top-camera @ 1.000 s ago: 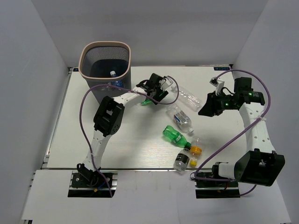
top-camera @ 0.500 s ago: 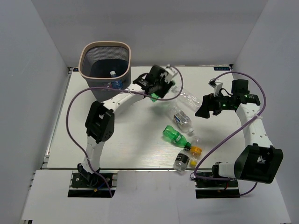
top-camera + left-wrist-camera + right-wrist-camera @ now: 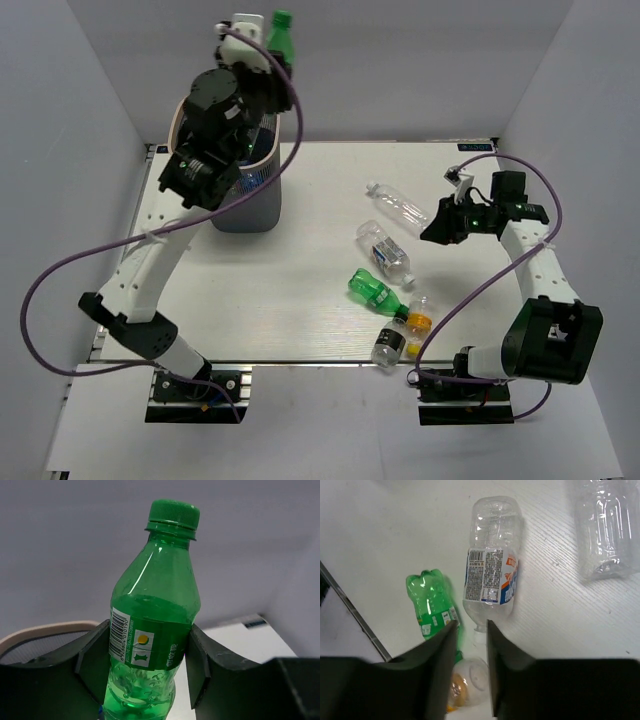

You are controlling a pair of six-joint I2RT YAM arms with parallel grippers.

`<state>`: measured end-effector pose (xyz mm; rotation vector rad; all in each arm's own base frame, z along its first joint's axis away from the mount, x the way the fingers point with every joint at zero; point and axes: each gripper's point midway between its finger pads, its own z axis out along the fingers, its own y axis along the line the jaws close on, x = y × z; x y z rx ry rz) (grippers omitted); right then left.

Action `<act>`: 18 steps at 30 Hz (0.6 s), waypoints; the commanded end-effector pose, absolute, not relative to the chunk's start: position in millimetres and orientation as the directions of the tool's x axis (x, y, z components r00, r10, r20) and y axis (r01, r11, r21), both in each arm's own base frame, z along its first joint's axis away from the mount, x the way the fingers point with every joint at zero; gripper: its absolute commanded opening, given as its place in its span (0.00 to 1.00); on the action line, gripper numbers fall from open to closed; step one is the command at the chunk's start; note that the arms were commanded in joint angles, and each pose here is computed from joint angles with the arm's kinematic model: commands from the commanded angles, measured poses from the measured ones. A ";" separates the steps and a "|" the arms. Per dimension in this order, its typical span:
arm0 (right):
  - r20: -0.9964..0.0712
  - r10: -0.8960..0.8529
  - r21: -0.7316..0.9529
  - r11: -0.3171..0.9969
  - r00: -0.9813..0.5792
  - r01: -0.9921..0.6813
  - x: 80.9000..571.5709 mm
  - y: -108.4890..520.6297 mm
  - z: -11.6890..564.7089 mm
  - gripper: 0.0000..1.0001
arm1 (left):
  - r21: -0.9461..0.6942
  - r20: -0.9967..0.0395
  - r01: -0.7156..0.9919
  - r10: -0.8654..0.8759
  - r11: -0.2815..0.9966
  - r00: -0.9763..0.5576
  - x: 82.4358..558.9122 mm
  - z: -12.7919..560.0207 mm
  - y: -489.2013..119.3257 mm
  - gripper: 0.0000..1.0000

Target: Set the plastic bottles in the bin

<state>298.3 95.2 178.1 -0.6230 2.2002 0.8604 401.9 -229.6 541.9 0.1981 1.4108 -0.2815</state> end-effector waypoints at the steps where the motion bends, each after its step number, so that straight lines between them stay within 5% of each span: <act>1: -0.770 -0.189 0.361 0.658 -0.609 -0.661 311.3 99.6 182.9 0.37 | -0.058 -0.993 -0.033 -0.054 0.998 0.105 419.4 522.1 -156.3 0.34; 5: -0.779 -0.229 0.304 0.676 -0.584 -0.671 330.5 101.6 187.1 0.76 | 0.031 -0.999 -0.200 0.025 0.979 -0.033 438.0 476.9 -115.2 0.41; 8: -0.774 -0.255 0.266 0.701 -0.580 -0.662 345.6 100.2 186.0 0.80 | 0.039 -0.997 -0.257 0.021 0.966 -0.074 452.3 455.8 -89.7 0.52; 12: -0.766 -0.303 0.190 0.735 -0.566 -0.651 370.6 102.6 187.6 0.89 | 0.037 -0.992 -0.279 0.001 0.959 -0.125 477.0 438.1 -72.1 0.91; 18: -0.763 -0.369 0.095 0.749 -0.531 -0.656 397.2 97.3 189.2 0.90 | -0.006 -0.990 -0.202 -0.035 0.979 -0.139 487.5 439.9 -77.7 0.99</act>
